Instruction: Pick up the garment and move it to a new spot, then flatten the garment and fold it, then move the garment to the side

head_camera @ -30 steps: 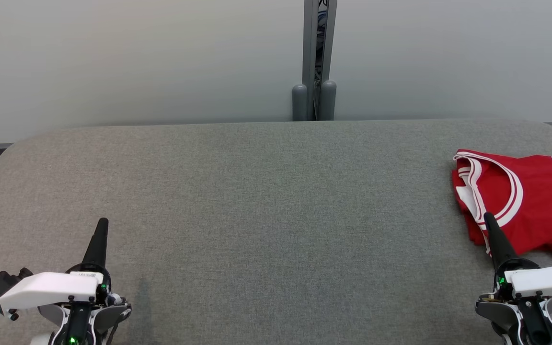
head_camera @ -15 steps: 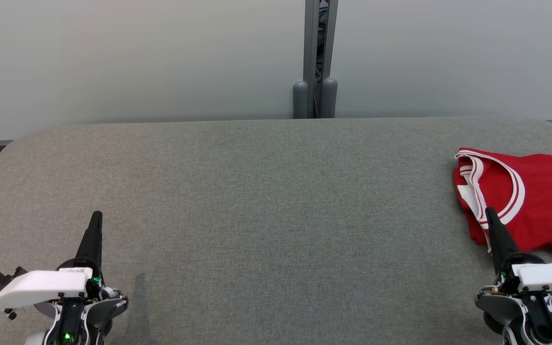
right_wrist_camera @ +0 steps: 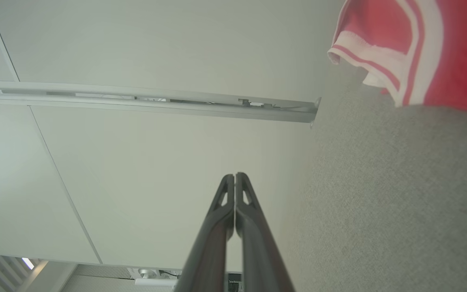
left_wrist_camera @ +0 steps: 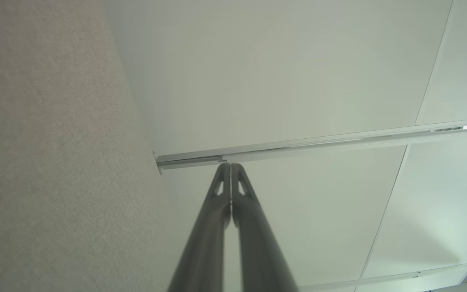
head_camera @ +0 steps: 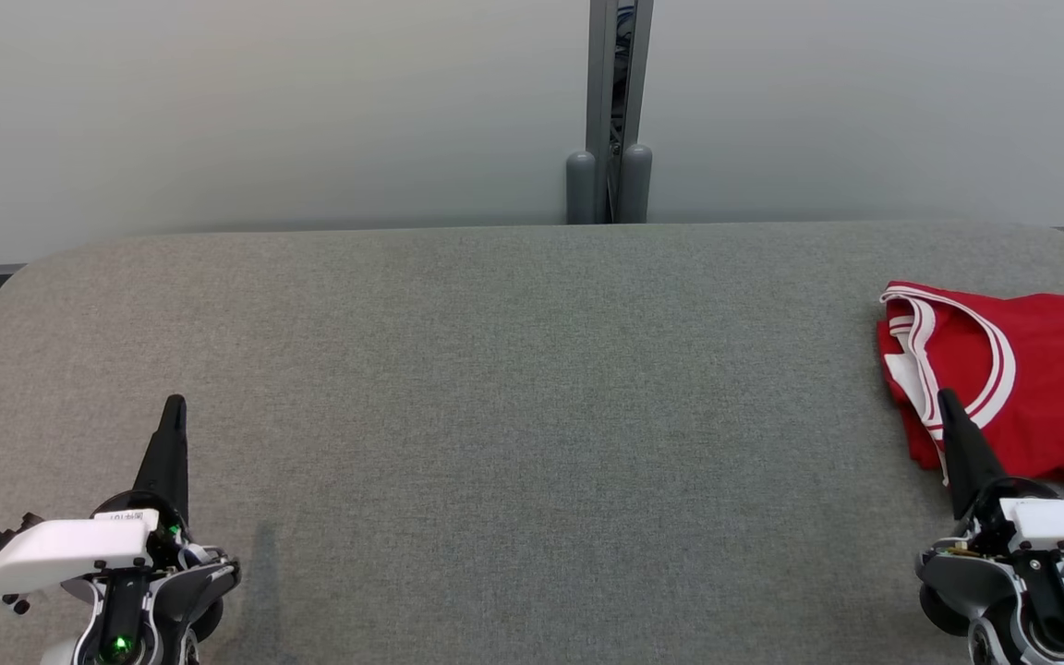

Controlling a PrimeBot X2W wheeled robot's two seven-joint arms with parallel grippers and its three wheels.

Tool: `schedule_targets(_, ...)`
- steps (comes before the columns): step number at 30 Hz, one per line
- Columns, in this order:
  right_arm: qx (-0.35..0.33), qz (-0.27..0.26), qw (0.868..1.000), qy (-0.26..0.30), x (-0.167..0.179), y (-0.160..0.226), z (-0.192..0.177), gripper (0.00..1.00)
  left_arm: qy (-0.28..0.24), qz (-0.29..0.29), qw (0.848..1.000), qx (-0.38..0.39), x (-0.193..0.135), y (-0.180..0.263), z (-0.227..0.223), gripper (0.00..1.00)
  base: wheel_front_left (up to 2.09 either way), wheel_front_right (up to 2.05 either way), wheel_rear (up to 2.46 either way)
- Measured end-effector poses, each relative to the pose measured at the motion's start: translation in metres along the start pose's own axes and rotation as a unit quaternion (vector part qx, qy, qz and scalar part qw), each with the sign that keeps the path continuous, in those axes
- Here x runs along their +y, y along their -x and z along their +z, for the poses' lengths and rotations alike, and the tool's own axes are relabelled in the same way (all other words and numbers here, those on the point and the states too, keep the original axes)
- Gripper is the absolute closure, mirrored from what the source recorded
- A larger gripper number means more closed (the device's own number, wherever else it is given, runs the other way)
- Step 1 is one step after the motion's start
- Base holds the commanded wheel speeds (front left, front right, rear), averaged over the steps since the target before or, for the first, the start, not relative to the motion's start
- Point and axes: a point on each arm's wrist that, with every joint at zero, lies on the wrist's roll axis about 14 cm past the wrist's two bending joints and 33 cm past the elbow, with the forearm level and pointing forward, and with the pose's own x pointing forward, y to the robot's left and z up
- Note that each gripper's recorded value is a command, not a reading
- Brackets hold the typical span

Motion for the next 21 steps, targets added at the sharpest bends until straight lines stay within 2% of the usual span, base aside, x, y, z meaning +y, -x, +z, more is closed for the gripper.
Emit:
schedule_targets(8, 0.000, 0.003, 1.000, -0.019, 0.0018, -0.0026, 0.0001, 1.00, 0.020, -0.008, 1.000, -0.004, -0.0019, -0.0011, 0.0023, 1.00, 0.00, 0.00, 0.00)
schedule_targets(21, 0.001, 0.003, 1.000, -0.019, 0.0018, -0.0026, -0.0002, 1.00, 0.021, -0.008, 1.000, -0.005, -0.0025, -0.0014, 0.0023, 1.00, 0.00, 0.00, 0.00)
